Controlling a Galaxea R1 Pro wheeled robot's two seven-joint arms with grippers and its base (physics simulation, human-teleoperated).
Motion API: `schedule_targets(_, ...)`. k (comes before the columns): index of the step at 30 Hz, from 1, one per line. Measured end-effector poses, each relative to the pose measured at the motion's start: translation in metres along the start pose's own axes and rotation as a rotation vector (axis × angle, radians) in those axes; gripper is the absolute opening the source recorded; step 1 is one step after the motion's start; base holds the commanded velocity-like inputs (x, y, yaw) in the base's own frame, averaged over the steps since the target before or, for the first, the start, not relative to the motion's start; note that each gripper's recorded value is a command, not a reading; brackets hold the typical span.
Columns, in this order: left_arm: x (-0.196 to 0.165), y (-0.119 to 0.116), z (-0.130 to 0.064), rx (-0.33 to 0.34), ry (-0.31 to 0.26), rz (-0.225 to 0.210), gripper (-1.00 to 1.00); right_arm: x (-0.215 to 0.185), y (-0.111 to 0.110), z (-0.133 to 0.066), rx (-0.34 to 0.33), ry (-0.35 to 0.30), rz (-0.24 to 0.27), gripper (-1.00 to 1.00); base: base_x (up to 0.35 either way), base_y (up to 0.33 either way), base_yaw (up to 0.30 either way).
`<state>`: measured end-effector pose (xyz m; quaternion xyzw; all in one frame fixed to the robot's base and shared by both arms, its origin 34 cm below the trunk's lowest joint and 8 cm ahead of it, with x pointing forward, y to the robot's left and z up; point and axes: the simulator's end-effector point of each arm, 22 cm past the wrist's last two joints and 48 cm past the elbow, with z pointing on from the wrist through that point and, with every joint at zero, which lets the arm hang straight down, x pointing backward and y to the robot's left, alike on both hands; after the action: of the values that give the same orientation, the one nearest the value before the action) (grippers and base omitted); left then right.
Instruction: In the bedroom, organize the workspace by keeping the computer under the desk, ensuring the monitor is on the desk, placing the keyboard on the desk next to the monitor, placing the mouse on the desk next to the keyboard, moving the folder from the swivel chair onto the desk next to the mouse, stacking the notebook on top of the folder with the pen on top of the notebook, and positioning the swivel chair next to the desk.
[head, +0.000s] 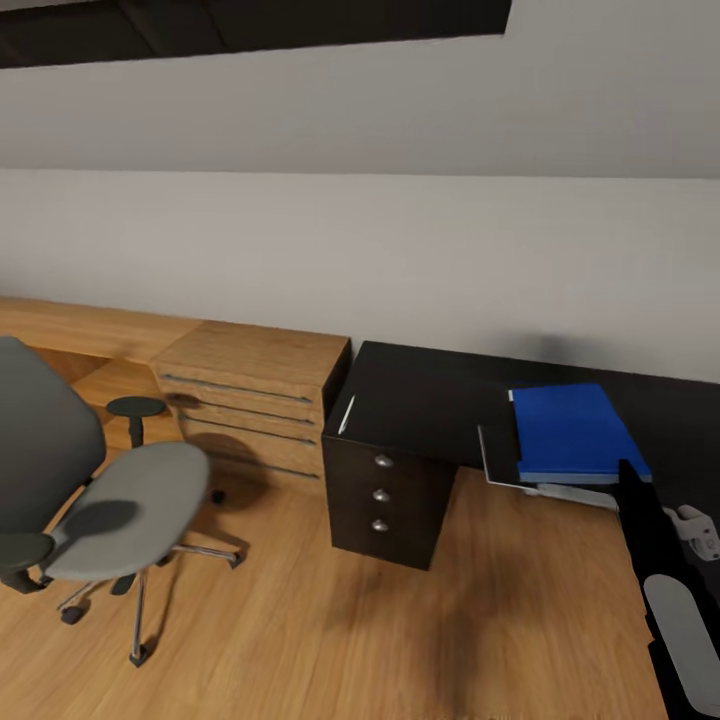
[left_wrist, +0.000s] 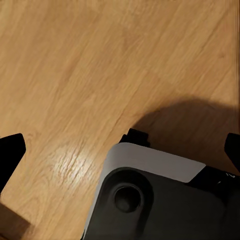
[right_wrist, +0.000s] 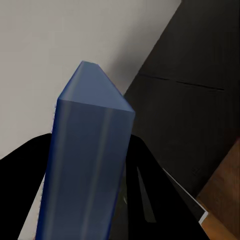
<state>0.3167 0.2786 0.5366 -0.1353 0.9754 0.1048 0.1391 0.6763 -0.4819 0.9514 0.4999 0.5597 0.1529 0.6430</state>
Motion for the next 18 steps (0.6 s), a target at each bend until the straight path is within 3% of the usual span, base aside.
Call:
schedule_targets(9,-0.0009,-0.0006,-0.0003,0.001,-0.003,0.000,1.00,-0.0022,0.0026,-0.0005,-0.005,-0.006,0.000,-1.00,0.000,0.000,-0.261)
schedule_targets(18,-0.0053,-0.0012,-0.0012,0.003,-0.013,-0.003,1.00,-0.0056,0.0059,-0.0019,-0.010,-0.013,0.005,-1.00,0.000,0.000,-0.162)
